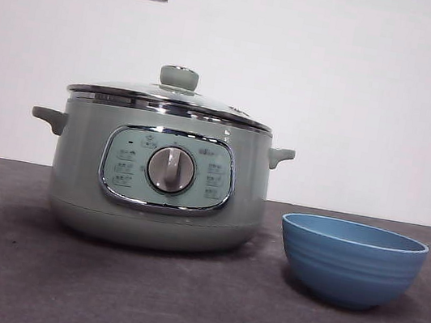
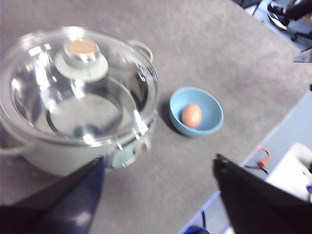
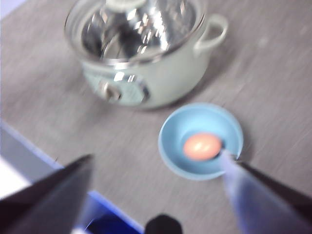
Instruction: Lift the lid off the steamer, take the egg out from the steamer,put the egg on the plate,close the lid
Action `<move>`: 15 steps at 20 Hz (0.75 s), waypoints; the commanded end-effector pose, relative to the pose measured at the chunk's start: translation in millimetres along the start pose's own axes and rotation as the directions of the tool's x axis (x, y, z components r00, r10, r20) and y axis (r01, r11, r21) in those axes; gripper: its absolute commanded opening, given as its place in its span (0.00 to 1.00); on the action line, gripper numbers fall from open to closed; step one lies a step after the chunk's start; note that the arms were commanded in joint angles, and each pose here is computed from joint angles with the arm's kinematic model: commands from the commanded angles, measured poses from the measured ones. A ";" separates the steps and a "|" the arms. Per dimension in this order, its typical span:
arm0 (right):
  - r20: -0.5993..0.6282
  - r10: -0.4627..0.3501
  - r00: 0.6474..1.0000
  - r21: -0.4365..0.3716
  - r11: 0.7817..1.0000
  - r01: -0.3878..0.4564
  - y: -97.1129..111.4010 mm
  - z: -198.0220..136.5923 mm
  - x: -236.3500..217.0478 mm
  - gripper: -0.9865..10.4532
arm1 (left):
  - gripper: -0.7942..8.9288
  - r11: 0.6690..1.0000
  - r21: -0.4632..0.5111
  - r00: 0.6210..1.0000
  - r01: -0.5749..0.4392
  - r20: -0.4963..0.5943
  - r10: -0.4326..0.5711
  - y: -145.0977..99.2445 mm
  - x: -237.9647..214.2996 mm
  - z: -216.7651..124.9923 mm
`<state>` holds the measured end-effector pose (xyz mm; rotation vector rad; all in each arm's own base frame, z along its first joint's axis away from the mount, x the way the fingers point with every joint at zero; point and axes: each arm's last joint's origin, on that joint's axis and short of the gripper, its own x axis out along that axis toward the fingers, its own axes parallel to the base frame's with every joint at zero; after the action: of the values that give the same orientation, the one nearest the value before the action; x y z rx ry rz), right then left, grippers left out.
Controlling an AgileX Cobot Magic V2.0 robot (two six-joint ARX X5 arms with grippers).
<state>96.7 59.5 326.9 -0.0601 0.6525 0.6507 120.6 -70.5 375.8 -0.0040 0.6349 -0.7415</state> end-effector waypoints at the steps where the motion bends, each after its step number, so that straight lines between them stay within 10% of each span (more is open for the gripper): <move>1: -0.017 0.052 0.999 0.009 0.999 -0.052 1.3 -1.3 1.4 0.07 | 0.08 1.000 -0.017 0.999 0.002 -0.041 -0.003 0.5 1.5 -4.4; 15: -0.016 0.048 0.999 0.009 0.999 -0.048 1.1 -1.3 1.3 0.09 | 0.08 1.000 -0.016 0.999 -0.005 -0.051 0.004 0.9 2.0 -5.2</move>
<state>95.9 60.6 325.7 -0.0474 0.6751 0.6963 118.8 -69.6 371.5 0.0003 0.6897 -0.7342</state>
